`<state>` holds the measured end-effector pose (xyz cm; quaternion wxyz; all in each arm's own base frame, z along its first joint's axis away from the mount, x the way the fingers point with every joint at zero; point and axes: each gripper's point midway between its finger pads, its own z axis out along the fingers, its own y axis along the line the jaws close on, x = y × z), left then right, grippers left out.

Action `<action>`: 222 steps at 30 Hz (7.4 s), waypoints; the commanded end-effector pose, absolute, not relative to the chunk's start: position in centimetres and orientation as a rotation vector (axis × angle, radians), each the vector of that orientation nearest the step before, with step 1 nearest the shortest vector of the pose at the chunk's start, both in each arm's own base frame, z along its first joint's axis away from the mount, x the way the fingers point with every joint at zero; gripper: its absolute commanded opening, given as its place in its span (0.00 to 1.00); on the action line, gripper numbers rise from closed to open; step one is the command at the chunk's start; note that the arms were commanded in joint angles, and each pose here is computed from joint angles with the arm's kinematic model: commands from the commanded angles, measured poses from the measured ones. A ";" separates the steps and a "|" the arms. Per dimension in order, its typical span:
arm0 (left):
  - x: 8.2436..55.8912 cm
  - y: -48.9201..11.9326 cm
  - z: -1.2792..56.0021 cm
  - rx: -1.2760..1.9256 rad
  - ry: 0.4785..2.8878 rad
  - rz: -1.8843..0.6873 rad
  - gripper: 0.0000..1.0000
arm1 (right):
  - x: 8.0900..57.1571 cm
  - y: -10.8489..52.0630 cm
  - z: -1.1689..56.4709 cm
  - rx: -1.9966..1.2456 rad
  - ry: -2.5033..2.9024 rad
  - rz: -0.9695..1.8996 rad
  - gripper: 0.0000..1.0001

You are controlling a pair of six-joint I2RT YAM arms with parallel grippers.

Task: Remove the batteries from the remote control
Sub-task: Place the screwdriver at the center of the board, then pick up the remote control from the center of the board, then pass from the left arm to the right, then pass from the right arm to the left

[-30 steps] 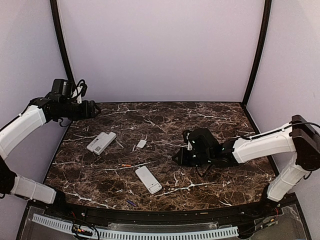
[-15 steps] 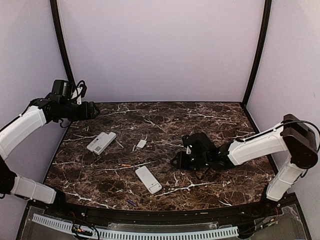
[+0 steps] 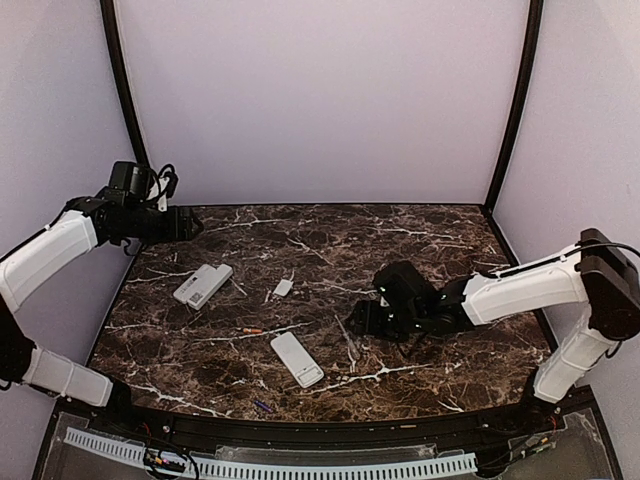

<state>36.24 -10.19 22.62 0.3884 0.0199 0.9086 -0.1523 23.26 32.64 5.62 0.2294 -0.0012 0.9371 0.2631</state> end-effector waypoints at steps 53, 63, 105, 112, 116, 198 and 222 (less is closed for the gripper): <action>34.1 -8.7 3.3 -0.239 2.877 -0.190 0.57 | 20.1 29.8 20.3 -0.371 2.308 0.999 0.76; 33.2 -9.8 3.0 -0.148 2.889 -0.014 0.56 | 18.8 30.4 19.6 -0.441 2.303 1.086 0.75; 29.5 -18.4 15.9 0.289 2.571 -0.626 0.01 | 20.2 27.7 24.0 -0.169 2.441 0.911 0.75; 25.2 -23.3 18.2 0.661 2.443 -0.752 0.01 | 18.6 29.7 25.4 -0.322 2.431 1.055 0.76; 22.7 -26.2 19.4 0.848 2.365 -0.830 0.01 | 17.6 30.0 25.7 -0.386 2.437 1.103 0.76; 16.2 -34.0 19.6 0.794 2.321 -0.905 0.80 | 19.1 35.3 21.7 -0.266 2.360 1.663 0.00; 19.2 -35.9 30.6 0.209 1.960 -1.797 0.78 | 19.8 33.1 35.9 -0.369 1.754 1.750 0.00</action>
